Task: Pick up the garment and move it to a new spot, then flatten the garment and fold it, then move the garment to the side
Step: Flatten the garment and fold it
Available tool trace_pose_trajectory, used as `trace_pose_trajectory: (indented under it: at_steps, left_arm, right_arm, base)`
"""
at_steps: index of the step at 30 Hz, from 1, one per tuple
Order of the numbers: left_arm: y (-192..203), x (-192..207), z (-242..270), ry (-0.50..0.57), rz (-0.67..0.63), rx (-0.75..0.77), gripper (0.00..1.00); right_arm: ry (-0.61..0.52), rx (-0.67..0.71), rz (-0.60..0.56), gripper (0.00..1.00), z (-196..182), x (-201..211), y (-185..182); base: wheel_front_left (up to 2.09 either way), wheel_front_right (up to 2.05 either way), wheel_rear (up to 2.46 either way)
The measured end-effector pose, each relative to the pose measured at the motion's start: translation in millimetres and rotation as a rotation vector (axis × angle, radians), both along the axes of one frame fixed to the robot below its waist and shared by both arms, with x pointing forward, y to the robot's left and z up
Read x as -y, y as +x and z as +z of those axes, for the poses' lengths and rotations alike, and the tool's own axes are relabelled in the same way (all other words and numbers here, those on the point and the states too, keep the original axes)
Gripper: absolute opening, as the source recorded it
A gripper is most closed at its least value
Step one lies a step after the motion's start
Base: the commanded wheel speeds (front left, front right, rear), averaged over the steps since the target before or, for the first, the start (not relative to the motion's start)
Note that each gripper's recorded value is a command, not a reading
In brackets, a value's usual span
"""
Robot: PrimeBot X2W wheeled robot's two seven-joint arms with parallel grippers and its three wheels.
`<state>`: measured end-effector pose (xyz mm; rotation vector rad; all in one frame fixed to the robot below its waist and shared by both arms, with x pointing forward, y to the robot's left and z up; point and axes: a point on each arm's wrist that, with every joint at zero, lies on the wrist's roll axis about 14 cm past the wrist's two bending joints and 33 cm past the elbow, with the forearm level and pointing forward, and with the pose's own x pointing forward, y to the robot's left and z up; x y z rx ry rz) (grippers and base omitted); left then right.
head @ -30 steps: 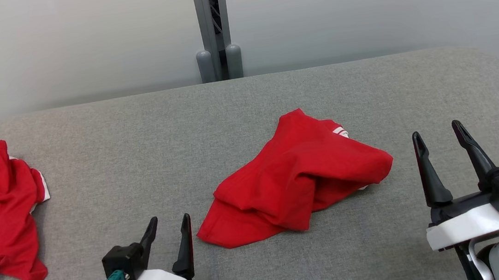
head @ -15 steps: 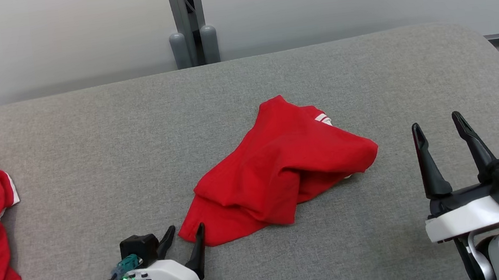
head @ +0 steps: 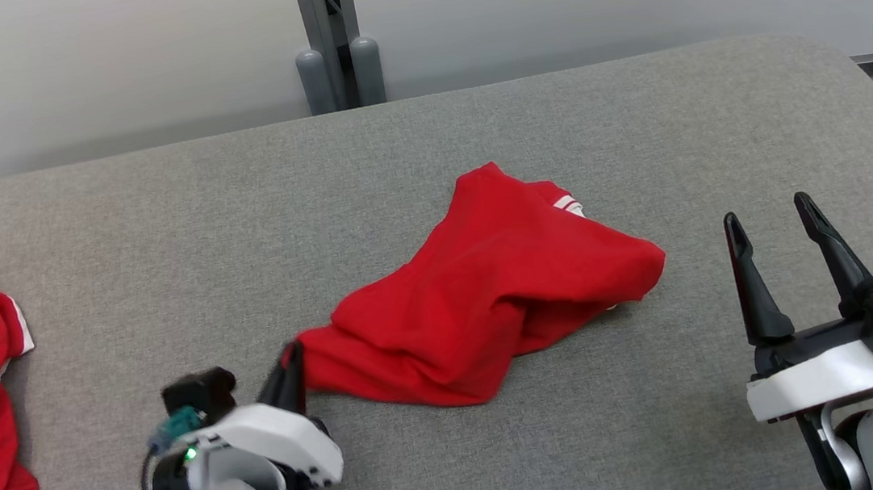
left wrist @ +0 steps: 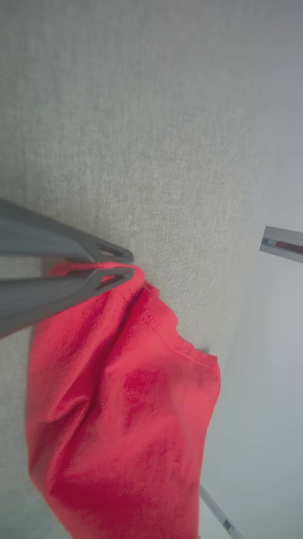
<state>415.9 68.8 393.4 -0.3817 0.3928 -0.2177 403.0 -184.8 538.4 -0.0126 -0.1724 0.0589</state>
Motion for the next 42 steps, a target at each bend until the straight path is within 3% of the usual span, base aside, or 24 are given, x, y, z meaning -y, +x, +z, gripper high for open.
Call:
trace_pose_trajectory:
  at_steps: [5,14,20,24,29,35,42]
  left_arm:
    - [42.7,-53.1,69.2,-0.034,0.21,0.216,0.0]
    - [67.4,-108.4,194.8,-0.094,0.389,0.585,0.0]
    - [73.1,-115.1,315.9,-0.153,0.426,0.903,0.0]
    - [64.2,-79.0,378.7,-0.191,0.331,1.073,0.0]
    - [61.8,11.4,370.3,-0.186,0.083,1.045,0.0]
    - [60.7,113.1,277.1,-0.165,-0.201,0.771,0.0]
    - [46.4,182.0,204.6,-0.132,-0.418,0.599,0.0]
  right_arm:
    - [0.001,0.007,0.009,1.0,2.5,-3.2,1.0]
    - [0.001,0.032,0.026,1.0,12.1,-8.8,-5.3]
    - [0.015,0.046,0.02,1.0,17.9,-6.0,-14.0]
    - [0.026,0.053,0.0,1.0,20.3,0.8,-21.2]
    - [0.035,0.055,-0.034,1.0,21.3,12.5,-29.5]
    - [0.048,0.061,-0.072,1.0,23.8,26.3,-32.8]
    - [0.065,0.07,-0.117,1.0,27.9,43.7,-25.8]
  base:
    - [0.0,0.0,0.0]
    - [0.0,0.0,0.0]
    - [0.0,0.0,0.0]
    - [0.0,0.0,0.0]
    - [0.0,0.0,0.0]
    - [0.0,0.0,0.0]
    - [0.0,0.0,0.0]
